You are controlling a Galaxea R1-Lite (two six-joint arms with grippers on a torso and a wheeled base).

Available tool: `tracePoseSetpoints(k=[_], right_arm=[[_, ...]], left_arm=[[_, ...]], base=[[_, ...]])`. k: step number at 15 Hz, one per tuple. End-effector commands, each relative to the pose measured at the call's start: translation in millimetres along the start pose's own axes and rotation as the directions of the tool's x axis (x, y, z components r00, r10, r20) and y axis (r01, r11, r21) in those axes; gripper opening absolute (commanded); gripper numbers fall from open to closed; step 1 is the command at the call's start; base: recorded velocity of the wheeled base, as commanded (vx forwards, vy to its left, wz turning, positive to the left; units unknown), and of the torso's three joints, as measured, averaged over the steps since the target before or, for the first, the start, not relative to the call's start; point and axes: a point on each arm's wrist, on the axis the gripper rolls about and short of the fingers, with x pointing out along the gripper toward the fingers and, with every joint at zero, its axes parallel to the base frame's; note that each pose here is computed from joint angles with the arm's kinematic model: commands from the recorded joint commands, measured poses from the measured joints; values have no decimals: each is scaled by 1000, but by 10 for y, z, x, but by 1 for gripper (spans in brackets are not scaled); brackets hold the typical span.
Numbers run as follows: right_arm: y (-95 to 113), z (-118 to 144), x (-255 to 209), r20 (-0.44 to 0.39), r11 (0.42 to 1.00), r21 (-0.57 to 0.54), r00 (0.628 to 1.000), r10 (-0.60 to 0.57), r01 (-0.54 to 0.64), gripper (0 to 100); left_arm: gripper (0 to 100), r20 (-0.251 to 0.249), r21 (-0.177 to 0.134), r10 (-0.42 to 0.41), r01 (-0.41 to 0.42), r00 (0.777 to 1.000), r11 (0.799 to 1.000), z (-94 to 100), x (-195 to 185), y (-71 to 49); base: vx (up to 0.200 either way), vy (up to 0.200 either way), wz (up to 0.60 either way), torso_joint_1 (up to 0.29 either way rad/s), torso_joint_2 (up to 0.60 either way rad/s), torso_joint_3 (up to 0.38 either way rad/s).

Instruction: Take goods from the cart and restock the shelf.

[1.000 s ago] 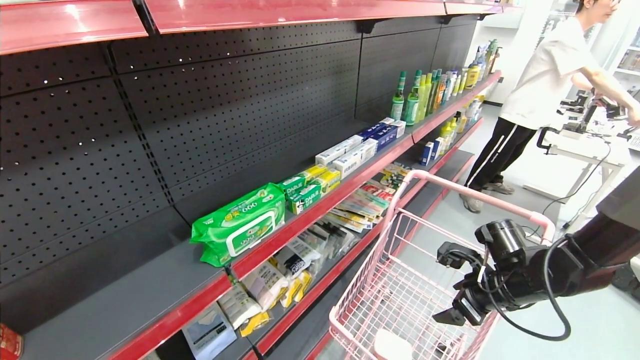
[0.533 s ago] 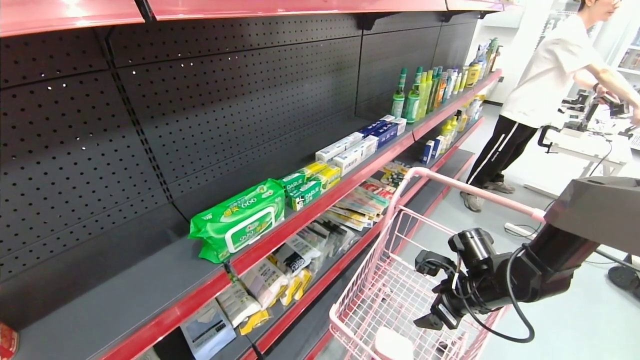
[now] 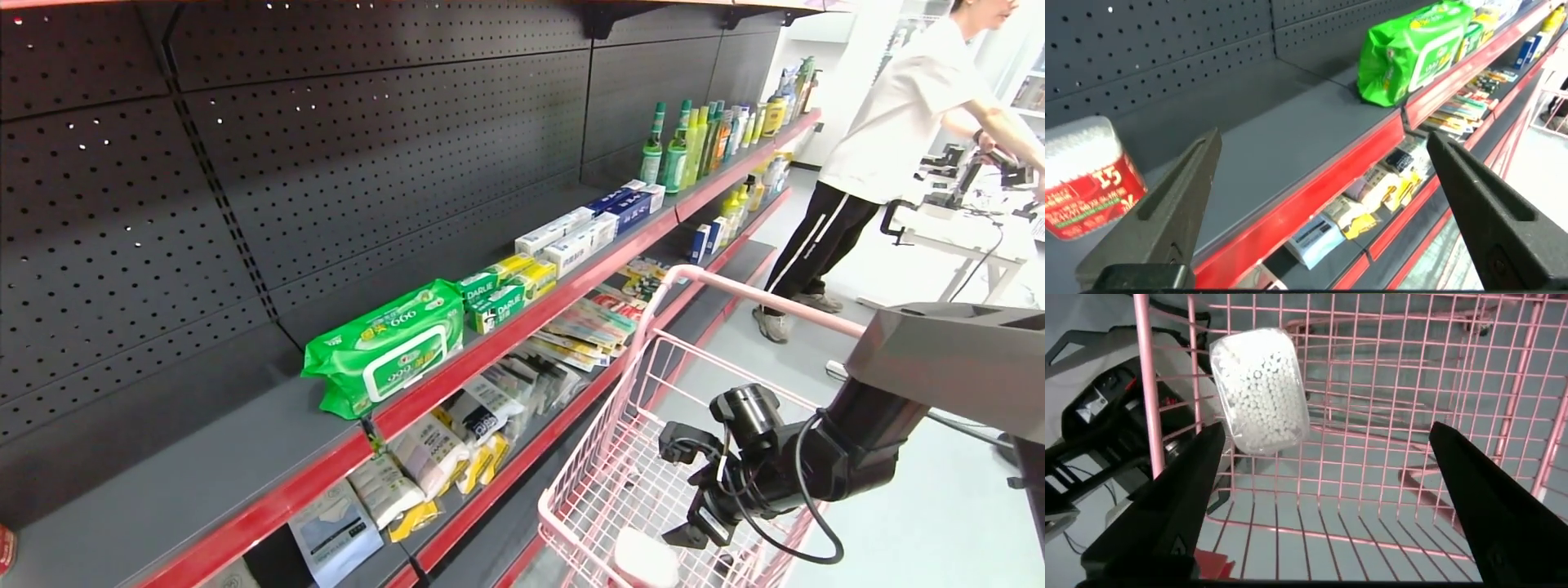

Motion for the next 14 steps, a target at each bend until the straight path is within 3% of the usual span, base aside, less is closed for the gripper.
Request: tracePoseSetpoints(k=[1,11,14], right_arm=[[8,11,64,-5,1000,-8,1000,8,-8,100],[92,104,153,4,999,-46,1000,27,-27,100],[150,121,170,3,997,-62,999,37,-36,100]], left_arm=[[100,-1,0,1,-1,1000,1000,-1,0,0],[100,1,-2,1,-1,1000,1000,3,-1,0],[100,-1,-2,1,-1,1000,1000,3,0,0]], base=[[0,0,0,-144,330,178],[0,0,0,-148,343,190],[0,0,0,-41,121,66]])
